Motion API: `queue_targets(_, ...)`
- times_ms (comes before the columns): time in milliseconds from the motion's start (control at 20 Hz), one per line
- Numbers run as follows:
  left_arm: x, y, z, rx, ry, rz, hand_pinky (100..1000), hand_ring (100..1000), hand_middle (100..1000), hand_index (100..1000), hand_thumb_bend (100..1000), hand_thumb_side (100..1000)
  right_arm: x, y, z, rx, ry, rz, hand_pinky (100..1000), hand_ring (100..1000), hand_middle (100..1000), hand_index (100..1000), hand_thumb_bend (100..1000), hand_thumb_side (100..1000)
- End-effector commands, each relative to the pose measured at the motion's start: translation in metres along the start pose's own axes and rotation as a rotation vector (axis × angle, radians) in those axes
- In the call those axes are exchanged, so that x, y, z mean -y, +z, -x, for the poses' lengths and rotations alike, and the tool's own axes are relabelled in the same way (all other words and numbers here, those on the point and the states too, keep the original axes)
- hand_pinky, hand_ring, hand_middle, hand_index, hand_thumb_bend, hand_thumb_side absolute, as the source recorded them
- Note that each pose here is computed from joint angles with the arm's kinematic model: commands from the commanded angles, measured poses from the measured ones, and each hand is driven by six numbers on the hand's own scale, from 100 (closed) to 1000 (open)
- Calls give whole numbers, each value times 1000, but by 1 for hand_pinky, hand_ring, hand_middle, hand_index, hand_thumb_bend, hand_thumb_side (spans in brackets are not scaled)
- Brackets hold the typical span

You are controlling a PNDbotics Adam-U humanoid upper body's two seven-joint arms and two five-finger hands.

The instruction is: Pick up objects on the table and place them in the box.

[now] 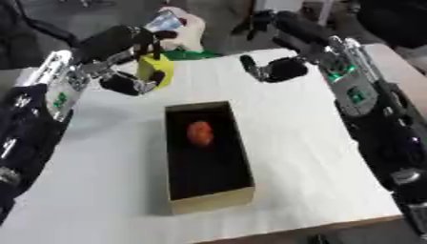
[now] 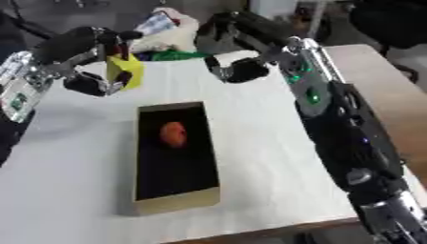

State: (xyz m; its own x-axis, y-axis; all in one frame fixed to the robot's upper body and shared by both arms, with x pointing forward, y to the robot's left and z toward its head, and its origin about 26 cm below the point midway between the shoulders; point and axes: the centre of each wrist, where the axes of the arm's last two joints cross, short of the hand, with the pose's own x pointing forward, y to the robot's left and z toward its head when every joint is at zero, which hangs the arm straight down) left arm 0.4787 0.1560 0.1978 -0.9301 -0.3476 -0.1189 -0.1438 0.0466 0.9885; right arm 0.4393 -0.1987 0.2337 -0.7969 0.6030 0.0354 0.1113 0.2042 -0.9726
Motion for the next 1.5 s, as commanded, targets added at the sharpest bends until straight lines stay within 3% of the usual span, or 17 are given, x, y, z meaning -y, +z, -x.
queue_targets(50, -5, -23, -15, 105, -15, 8, 478, 413, 453, 1000, 100, 100, 16, -5, -4, 21, 23, 38, 805, 700, 755, 860, 100, 353)
queue_targets(250, 13, -41, -32, 175, 16, 49, 477, 413, 455, 1000, 100, 110, 15, -8, -6, 27, 18, 35, 805, 700, 755, 860, 100, 359)
queue_targets(500, 38, -47, -44, 225, 50, 122, 487, 422, 467, 1000, 100, 146, 12, -8, -5, 25, 12, 29, 805, 699, 754, 860, 100, 368)
queue_targets(700, 47, -46, -50, 268, 54, 172, 562, 485, 540, 1000, 100, 158, 10, -7, -3, 16, 8, 22, 805, 698, 753, 860, 100, 372)
queue_targets(850, 44, -43, -52, 293, 36, 180, 625, 562, 651, 1000, 100, 421, 9, -6, -2, 11, 5, 18, 805, 698, 752, 860, 100, 373)
queue_targets(950, 38, -39, -52, 301, 23, 168, 678, 641, 726, 1000, 260, 640, 8, -5, -1, 7, 5, 13, 805, 698, 752, 860, 100, 374)
queue_targets(1050, 29, -35, -52, 307, 7, 144, 725, 702, 764, 1000, 396, 777, 7, -4, 1, 1, 4, 10, 804, 697, 752, 860, 100, 374)
queue_targets(1200, 14, -29, -52, 313, -22, 105, 759, 739, 791, 1000, 463, 838, 7, -2, 3, -7, 3, 9, 804, 697, 751, 860, 100, 375)
queue_targets(1500, -16, 8, -43, 223, -15, -5, 749, 735, 782, 1000, 381, 775, 6, 4, 6, -27, 2, 16, 804, 695, 751, 860, 100, 374)
